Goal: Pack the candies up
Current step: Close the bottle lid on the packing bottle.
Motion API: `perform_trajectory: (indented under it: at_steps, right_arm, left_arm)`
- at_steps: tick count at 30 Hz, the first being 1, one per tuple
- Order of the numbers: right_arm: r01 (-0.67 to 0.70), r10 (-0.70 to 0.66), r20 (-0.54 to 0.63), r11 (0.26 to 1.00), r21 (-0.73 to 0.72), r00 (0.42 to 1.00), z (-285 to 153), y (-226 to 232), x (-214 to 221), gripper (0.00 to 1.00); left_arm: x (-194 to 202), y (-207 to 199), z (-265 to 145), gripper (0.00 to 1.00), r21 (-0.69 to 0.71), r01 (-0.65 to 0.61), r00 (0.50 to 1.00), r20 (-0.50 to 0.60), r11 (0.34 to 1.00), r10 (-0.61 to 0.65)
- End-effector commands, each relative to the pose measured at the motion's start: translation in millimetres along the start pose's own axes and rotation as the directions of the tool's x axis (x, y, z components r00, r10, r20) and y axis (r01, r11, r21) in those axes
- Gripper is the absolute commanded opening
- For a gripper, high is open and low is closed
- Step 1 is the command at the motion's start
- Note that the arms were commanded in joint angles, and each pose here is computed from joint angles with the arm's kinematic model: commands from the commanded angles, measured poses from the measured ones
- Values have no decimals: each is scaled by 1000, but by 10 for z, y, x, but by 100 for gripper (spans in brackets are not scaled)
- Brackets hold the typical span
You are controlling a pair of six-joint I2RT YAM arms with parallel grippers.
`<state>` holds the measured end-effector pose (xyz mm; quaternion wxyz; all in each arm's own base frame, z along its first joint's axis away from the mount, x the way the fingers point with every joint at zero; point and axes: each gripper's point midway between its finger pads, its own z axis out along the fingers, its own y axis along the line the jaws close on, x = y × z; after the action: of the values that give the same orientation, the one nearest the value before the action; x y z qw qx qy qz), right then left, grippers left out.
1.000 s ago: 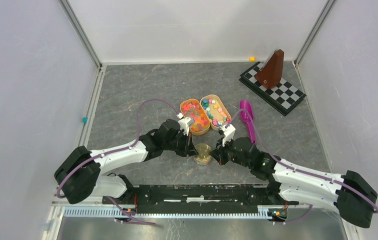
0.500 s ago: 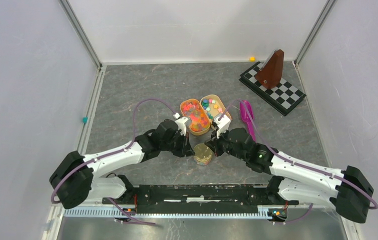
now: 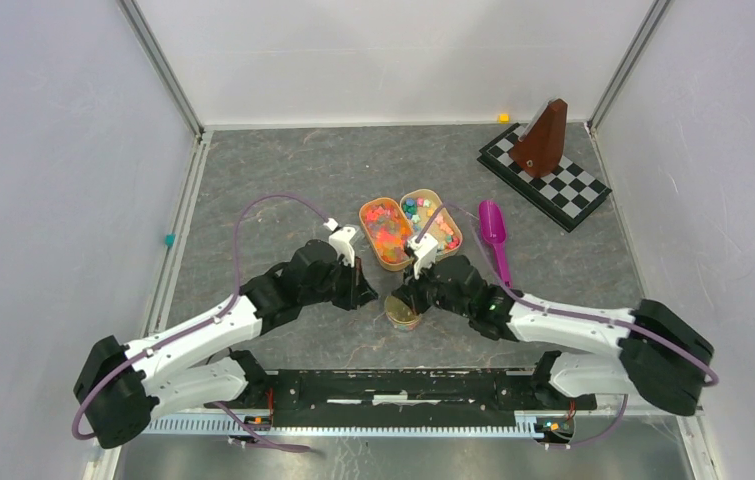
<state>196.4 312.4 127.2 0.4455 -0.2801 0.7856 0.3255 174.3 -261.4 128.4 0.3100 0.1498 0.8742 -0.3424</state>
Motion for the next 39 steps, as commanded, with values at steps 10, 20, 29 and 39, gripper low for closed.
perform_trajectory:
  at_steps: [10,20,29,39]
  right_arm:
    - [-64,63,-35,998,-21,997,18,-12,360,0]
    - [18,-29,124,996,82,992,-158,-103,-363,0]
    - [-67,85,-115,987,149,990,-165,-430,955,0]
    - [-57,54,61,997,58,997,-320,-147,126,0]
  left_arm:
    - [129,87,-45,19,-16,35,999,10,999,-35]
    - [141,65,-37,36,1,29,1000,3,1000,-29]
    - [160,27,-36,52,28,30,1000,1,999,-30]
    - [140,2,-70,61,46,25,999,21,999,-26]
